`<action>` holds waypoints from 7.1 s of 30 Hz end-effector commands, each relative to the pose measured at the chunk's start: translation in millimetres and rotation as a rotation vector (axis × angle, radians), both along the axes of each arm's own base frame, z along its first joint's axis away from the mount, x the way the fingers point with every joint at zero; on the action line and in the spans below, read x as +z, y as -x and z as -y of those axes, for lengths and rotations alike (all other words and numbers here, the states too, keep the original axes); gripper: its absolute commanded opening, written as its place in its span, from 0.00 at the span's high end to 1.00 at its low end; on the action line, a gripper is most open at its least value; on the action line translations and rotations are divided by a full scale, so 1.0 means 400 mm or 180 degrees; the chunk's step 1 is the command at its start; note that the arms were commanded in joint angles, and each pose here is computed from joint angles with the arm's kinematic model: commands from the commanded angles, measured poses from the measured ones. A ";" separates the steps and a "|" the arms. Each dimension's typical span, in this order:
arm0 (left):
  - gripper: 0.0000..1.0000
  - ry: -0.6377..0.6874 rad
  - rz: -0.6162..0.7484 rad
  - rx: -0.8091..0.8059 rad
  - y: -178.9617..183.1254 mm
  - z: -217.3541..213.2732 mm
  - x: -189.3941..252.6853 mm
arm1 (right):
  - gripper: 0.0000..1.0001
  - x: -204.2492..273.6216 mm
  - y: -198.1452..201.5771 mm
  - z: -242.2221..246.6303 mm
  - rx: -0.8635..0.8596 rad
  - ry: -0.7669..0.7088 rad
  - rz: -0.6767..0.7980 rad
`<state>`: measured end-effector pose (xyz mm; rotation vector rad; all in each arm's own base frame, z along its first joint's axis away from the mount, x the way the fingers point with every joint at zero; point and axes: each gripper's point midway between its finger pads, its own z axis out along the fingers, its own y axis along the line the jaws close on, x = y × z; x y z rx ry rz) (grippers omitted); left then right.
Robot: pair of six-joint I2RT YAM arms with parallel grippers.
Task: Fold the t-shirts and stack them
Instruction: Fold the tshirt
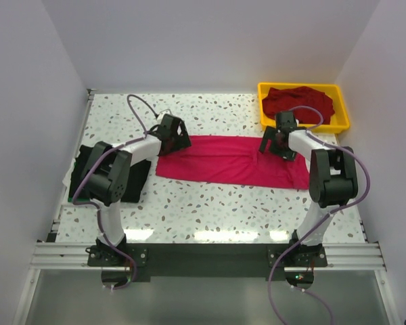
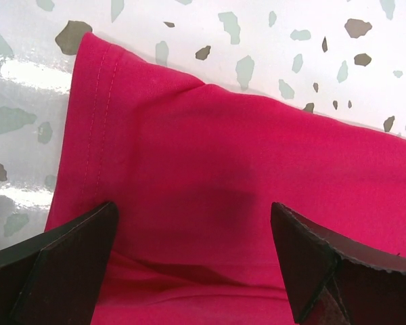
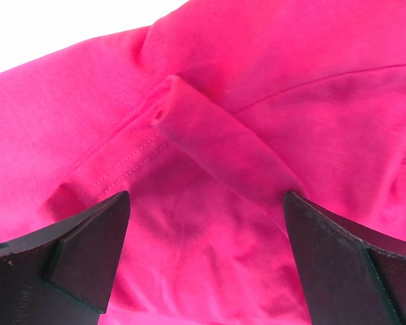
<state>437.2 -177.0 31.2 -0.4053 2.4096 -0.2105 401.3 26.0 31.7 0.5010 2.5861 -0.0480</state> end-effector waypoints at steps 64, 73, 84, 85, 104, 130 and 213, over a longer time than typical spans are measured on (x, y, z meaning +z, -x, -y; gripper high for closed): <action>0.00 0.0676 -0.1541 -0.2023 0.839 0.332 -0.047 | 0.01 0.034 -0.439 -0.735 0.3459 -0.0125 0.1198; 0.00 0.0621 -0.0943 -0.2087 0.745 0.386 0.087 | 0.01 0.307 -0.473 -0.743 0.3496 0.0073 0.1904; 0.00 0.0445 -0.0351 -0.1608 0.700 0.261 0.189 | 0.01 0.517 -0.258 -0.590 0.2350 -0.0275 0.1801; 0.00 0.0346 -0.0389 -0.1490 0.709 0.207 0.174 | 0.01 0.516 -0.225 -0.559 0.2164 -0.0268 0.1729; 0.27 0.0795 -0.0959 -0.1222 0.846 0.074 -0.004 | 0.01 0.140 0.714 -0.395 0.1932 -0.1602 -0.0484; 0.93 0.0475 -0.1190 -0.0941 0.868 0.083 -0.079 | 0.46 -0.035 0.793 -0.490 0.1638 -0.1637 -0.0946; 0.00 0.0250 0.0677 -0.0287 0.094 0.117 0.207 | 0.21 0.192 -0.022 -0.399 0.1300 -0.0702 0.0561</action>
